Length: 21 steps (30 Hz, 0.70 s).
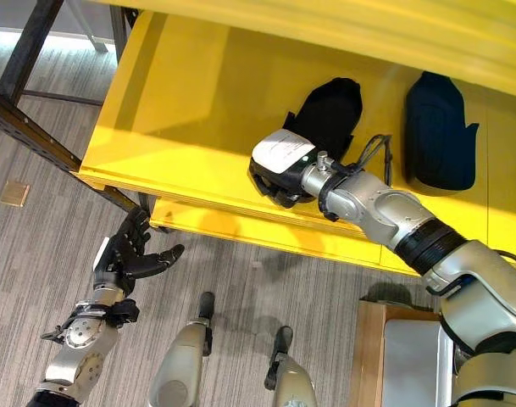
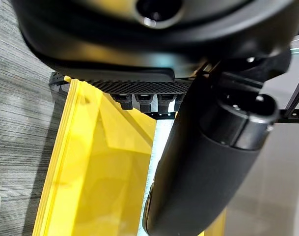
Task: Move parts from the plastic box to the shelf.
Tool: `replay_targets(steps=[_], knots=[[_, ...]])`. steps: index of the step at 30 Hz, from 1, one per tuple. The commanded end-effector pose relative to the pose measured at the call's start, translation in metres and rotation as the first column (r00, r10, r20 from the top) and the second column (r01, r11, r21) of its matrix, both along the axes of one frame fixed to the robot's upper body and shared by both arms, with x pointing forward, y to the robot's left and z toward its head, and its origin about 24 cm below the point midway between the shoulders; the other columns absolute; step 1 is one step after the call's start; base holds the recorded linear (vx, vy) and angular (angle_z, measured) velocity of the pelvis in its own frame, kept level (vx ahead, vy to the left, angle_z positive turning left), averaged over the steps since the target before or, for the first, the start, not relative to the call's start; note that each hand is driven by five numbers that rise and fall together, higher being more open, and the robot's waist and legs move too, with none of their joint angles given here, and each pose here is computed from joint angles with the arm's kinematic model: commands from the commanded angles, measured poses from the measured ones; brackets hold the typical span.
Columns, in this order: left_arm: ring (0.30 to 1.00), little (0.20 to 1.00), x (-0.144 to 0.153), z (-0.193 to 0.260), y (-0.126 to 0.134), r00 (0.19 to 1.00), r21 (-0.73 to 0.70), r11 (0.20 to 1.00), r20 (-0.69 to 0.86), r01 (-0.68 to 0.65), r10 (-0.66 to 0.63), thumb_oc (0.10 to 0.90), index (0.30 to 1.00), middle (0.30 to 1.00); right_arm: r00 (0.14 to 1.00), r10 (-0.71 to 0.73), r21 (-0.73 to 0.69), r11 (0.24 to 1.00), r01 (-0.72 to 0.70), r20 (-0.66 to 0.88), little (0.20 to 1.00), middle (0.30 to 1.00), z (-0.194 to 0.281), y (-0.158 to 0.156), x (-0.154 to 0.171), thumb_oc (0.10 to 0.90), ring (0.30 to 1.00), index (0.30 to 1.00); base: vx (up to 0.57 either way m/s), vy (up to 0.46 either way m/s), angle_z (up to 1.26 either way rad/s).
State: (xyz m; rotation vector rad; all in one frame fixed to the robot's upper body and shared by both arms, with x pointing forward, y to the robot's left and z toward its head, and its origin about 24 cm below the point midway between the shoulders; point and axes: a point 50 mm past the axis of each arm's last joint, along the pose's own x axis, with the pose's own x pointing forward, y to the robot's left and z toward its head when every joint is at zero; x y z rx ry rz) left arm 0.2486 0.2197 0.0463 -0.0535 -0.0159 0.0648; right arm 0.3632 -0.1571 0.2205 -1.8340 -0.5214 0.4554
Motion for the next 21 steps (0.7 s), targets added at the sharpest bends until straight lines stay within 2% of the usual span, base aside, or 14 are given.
replay_targets(steps=[1,11,21], knots=[[1.0,1.0,0.003,0.037,-0.004,0.977,0.021,0.997,0.202,0.07,-0.073,0.9,1.0,1.0,0.99,-0.027,-0.051,0.998,0.035,0.137,0.3,0.3,0.041,-0.009,0.002,0.4,0.3,0.3,0.0,0.0,0.0],[1.0,1.0,-0.002,0.034,0.001,0.98,0.016,0.998,0.188,0.061,-0.063,0.9,1.0,1.0,0.982,-0.029,-0.118,0.992,0.052,0.185,0.3,0.3,0.06,-0.019,-0.005,0.4,0.3,0.3,0.0,-0.021,0.03],[1.0,1.0,-0.003,0.036,0.006,0.981,0.019,0.999,0.189,0.047,-0.05,0.9,1.0,1.0,0.971,0.001,-0.13,0.991,0.031,0.239,0.3,0.3,0.082,-0.014,-0.012,0.4,0.3,0.3,0.01,-0.018,0.03]])
